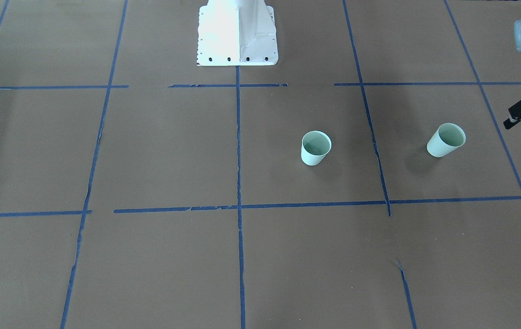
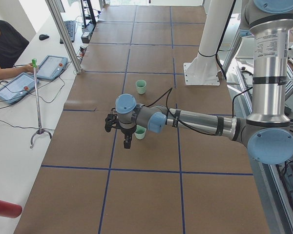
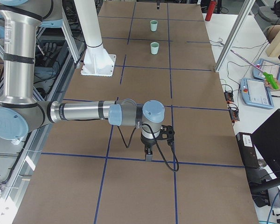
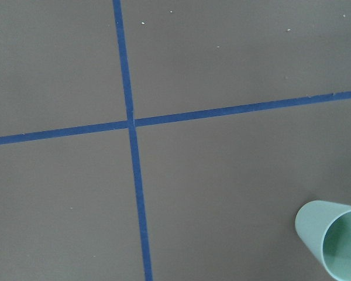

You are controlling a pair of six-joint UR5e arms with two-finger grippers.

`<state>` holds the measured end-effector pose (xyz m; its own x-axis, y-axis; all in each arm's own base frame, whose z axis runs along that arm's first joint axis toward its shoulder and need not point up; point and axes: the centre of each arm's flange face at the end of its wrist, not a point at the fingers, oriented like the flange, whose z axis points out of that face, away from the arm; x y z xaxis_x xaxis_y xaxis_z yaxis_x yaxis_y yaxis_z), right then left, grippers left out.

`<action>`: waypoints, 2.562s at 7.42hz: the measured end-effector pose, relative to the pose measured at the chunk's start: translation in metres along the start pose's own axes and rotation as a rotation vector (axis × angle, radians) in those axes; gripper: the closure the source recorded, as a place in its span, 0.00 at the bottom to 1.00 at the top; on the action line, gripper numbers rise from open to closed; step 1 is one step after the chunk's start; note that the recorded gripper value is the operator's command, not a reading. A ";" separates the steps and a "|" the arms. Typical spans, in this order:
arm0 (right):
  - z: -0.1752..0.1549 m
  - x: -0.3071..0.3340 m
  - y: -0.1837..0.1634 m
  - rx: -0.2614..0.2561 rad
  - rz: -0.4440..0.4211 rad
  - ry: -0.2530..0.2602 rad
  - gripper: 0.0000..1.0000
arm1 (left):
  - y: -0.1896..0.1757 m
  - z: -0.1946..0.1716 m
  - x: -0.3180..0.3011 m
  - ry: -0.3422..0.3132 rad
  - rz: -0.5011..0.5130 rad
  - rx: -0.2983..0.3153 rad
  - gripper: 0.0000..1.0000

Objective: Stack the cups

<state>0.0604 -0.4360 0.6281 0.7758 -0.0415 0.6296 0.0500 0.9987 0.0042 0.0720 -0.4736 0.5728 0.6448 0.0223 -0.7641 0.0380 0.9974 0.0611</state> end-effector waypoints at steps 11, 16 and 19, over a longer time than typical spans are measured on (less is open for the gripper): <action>0.000 0.000 0.000 0.001 -0.001 0.000 0.00 | 0.027 0.111 0.059 0.014 -0.008 -0.051 0.82; 0.000 0.000 0.000 0.001 0.000 0.000 0.00 | 0.024 0.093 0.079 0.034 0.022 -0.012 1.00; 0.000 0.000 0.000 0.001 0.000 0.000 0.00 | 0.026 0.044 0.119 0.041 0.016 -0.004 1.00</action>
<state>0.0604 -0.4361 0.6279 0.7758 -0.0420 0.6296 0.0498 0.9987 0.0053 0.1831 -0.4484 0.5119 0.6138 0.0406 -0.7884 0.0248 0.9972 0.0706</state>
